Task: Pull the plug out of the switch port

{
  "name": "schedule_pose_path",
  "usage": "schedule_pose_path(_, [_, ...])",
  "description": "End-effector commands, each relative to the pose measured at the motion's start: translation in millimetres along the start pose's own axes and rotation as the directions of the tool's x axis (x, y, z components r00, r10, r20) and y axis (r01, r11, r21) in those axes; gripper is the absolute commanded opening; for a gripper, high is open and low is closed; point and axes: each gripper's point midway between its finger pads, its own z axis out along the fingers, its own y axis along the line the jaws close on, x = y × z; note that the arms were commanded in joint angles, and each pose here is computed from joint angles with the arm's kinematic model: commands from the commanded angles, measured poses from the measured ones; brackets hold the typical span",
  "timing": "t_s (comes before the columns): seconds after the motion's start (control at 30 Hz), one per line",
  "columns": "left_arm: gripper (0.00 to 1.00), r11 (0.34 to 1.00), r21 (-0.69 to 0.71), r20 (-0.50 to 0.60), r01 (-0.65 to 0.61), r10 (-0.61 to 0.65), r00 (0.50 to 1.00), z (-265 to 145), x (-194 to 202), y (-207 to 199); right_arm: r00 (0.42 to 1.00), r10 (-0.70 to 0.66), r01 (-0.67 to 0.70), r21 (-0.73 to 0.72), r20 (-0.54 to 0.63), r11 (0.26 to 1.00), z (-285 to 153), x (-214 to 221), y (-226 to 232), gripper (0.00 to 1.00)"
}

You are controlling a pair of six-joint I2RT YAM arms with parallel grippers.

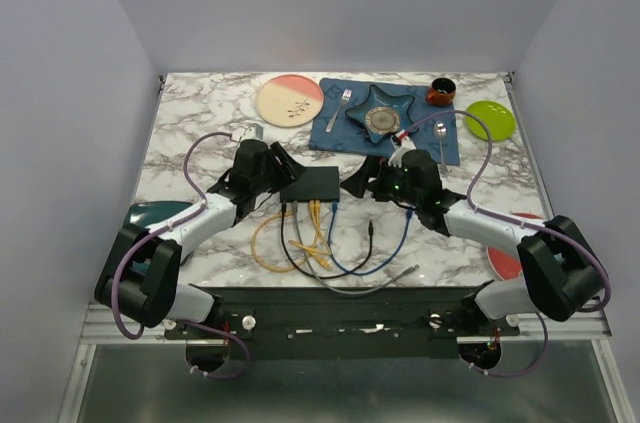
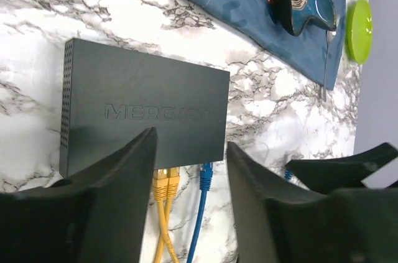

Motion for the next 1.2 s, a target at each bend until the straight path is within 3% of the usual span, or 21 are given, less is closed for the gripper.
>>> schedule_pose_path(0.0, [0.73, 0.996, -0.083, 0.070, -0.014, 0.020, 0.997, -6, -24, 4, 0.993, -0.119, 0.118, 0.206, -0.009, 0.971, -13, -11, -32, 1.00])
schedule_pose_path(0.03, [0.78, 0.995, -0.097, 0.064, -0.010, 0.016, 0.998, -6, -24, 6, 0.994, -0.110, 0.109, 0.226, -0.007, 0.968, -15, -12, -34, 1.00])
schedule_pose_path(0.07, [0.95, 0.994, -0.107, 0.062, -0.006, 0.013, 0.998, -7, -24, 6, 0.994, -0.106, 0.102, 0.233, 0.005, 0.967, -18, -14, -34, 1.00])
schedule_pose_path(0.1, [0.99, 0.992, -0.123, 0.056, -0.001, 0.008, 0.998, -8, -24, 8, 0.994, -0.105, 0.099, 0.245, 0.012, 0.964, -19, -16, -35, 1.00])
schedule_pose_path(0.27, [0.99, 0.993, -0.110, 0.085, 0.051, -0.042, 0.995, -18, -30, 10, 0.997, -0.032, 0.009, 0.309, 0.070, 0.951, -26, -19, -50, 1.00])
schedule_pose_path(0.43, [0.99, 0.982, -0.151, 0.136, 0.114, -0.093, 0.986, -23, -38, 22, 0.996, -0.043, 0.018, 0.313, 0.074, 0.950, -23, -27, -47, 1.00])
schedule_pose_path(0.6, [0.99, 0.980, -0.119, 0.184, 0.156, -0.133, 0.974, -26, -40, 24, 0.988, -0.129, 0.116, 0.139, 0.088, 0.983, -19, -30, -19, 1.00])
schedule_pose_path(0.67, [0.99, 0.977, -0.111, 0.210, 0.181, -0.155, 0.965, -31, -42, 24, 0.969, -0.177, 0.169, 0.058, 0.172, 0.984, -23, -44, -1, 1.00])
schedule_pose_path(0.8, [0.99, 0.966, -0.078, 0.232, 0.245, -0.221, 0.947, -39, -42, 27, 0.955, -0.119, 0.102, 0.077, 0.271, 0.992, -31, -57, -3, 1.00])
schedule_pose_path(0.87, [0.99, 0.973, -0.078, 0.201, 0.216, -0.197, 0.960, -37, -42, 31, 0.962, -0.053, 0.011, 0.157, 0.267, 0.988, -30, -56, -20, 0.86])
schedule_pose_path(0.9, [0.99, 0.979, -0.055, 0.165, 0.195, -0.184, 0.969, -36, -42, 24, 0.969, -0.036, -0.011, 0.187, 0.246, 0.982, -26, -52, -28, 0.73])
schedule_pose_path(0.93, [0.99, 0.982, -0.077, 0.122, 0.172, -0.162, 0.979, -32, -37, 30, 0.983, -0.004, -0.039, 0.231, 0.183, 0.972, -27, -40, -40, 0.69])
schedule_pose_path(0.97, [0.99, 0.984, -0.078, 0.096, 0.160, -0.152, 0.984, -30, -34, 28, 0.985, -0.002, -0.038, 0.227, 0.173, 0.973, -25, -46, -35, 0.69])
schedule_pose_path(1.0, [0.99, 0.986, -0.077, 0.081, 0.148, -0.142, 0.987, -29, -35, 24, 0.996, 0.003, -0.020, 0.186, 0.088, 0.982, -19, -30, -30, 0.76])
schedule_pose_path(1.07, [0.99, 0.988, -0.076, 0.056, 0.134, -0.130, 0.990, -25, -33, 23, 0.999, -0.014, 0.009, 0.127, 0.038, 0.992, -14, -20, -25, 0.85])
schedule_pose_path(1.17, [0.99, 0.993, -0.047, 0.016, 0.111, -0.111, 0.994, -21, -26, 20, 0.999, 0.047, -0.047, 0.024, 0.000, 0.999, -9, -6, -11, 0.87])
